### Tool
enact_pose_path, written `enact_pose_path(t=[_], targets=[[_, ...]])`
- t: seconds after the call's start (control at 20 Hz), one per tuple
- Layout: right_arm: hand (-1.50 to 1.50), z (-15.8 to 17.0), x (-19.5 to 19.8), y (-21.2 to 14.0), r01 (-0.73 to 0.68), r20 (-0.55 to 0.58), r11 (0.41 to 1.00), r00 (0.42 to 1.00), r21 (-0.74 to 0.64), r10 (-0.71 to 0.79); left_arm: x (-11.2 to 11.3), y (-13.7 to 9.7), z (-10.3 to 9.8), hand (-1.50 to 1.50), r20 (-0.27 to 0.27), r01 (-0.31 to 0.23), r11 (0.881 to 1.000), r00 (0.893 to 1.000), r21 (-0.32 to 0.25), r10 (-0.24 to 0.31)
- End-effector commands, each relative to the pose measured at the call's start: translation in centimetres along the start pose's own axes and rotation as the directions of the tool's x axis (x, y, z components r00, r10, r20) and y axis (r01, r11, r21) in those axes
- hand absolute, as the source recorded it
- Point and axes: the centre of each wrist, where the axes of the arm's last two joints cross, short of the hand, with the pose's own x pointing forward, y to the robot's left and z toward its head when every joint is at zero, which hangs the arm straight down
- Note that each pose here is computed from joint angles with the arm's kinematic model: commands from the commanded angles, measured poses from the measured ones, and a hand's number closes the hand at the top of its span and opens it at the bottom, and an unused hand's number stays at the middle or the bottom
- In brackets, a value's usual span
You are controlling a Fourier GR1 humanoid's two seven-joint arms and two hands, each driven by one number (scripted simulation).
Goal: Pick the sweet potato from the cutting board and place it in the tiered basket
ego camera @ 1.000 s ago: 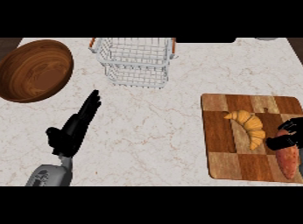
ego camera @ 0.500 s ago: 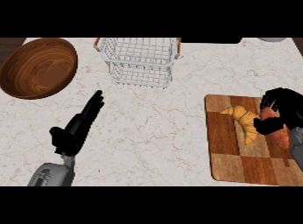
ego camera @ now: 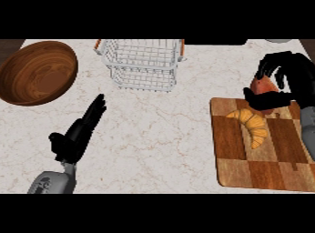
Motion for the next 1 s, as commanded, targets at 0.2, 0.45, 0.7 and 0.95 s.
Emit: enact_pose_path(t=[0.2,0.45,0.7,0.95], targets=[[1.5,-3.1,9.4,-4.5,0.075,0.082,0.997,0.994,-0.004,-0.074,0.9,0.6,-0.5,0.0,0.002,-0.015,1.0,1.0,-0.004,0.015],[1.5,-5.2,15.3,-3.3,0.12,0.086,0.993,0.989,-0.006,-0.12,0.3,-0.2,1.1,0.0,0.012,0.005,1.0,1.0,0.005,-0.005],[1.5,-8.1,20.5,-2.8,0.132,0.055,0.991,0.989,0.033,-0.134,-0.7,-0.8,0.1,0.0,0.022,-0.014,1.0,1.0,-0.01,0.014],[1.5,-9.9,23.0,1.1,0.11,0.037,0.993,0.993,0.045,-0.111,1.9,-1.7,-2.0,0.0,0.023,-0.004,0.999,1.0,-0.041,0.005]])
